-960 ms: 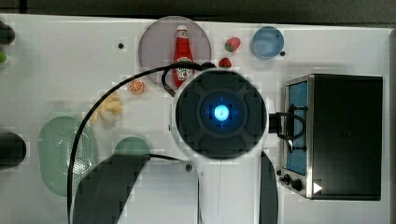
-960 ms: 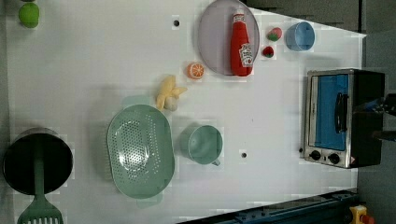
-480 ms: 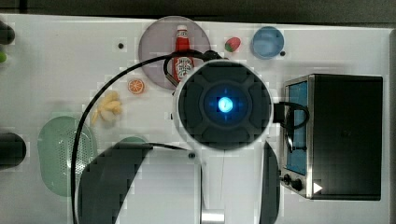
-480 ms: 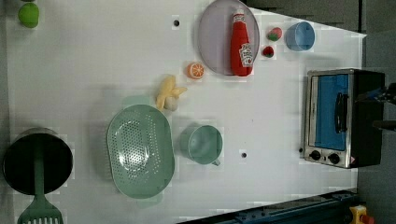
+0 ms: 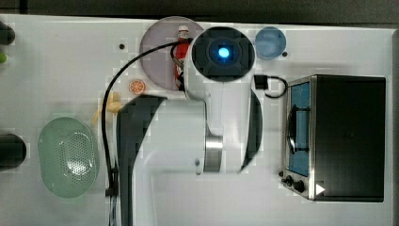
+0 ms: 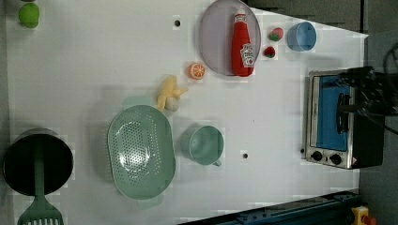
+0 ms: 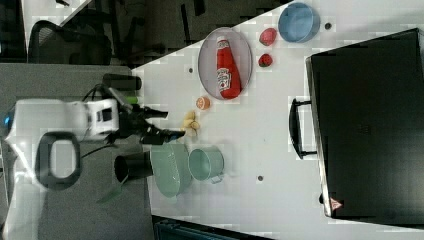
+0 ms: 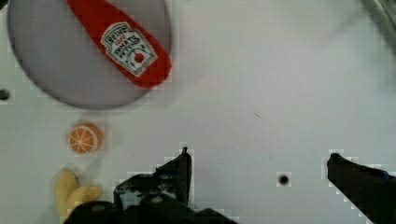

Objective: Pick ketchup from plate and place it on table.

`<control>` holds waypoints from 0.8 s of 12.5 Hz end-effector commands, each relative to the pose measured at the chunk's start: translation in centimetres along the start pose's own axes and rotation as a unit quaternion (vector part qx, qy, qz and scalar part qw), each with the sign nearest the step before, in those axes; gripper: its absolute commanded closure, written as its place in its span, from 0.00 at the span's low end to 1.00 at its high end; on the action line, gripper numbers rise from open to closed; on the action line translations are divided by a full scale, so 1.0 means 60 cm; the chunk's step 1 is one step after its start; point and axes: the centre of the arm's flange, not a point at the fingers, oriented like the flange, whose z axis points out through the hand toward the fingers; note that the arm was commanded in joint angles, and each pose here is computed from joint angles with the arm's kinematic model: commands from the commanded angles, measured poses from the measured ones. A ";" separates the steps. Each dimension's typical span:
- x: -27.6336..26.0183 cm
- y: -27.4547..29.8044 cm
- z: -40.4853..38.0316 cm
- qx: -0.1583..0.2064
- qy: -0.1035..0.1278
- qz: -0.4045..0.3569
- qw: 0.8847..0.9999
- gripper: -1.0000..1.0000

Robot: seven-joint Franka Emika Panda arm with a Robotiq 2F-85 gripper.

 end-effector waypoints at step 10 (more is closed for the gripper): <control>0.106 -0.114 0.191 0.019 0.005 -0.259 0.966 0.00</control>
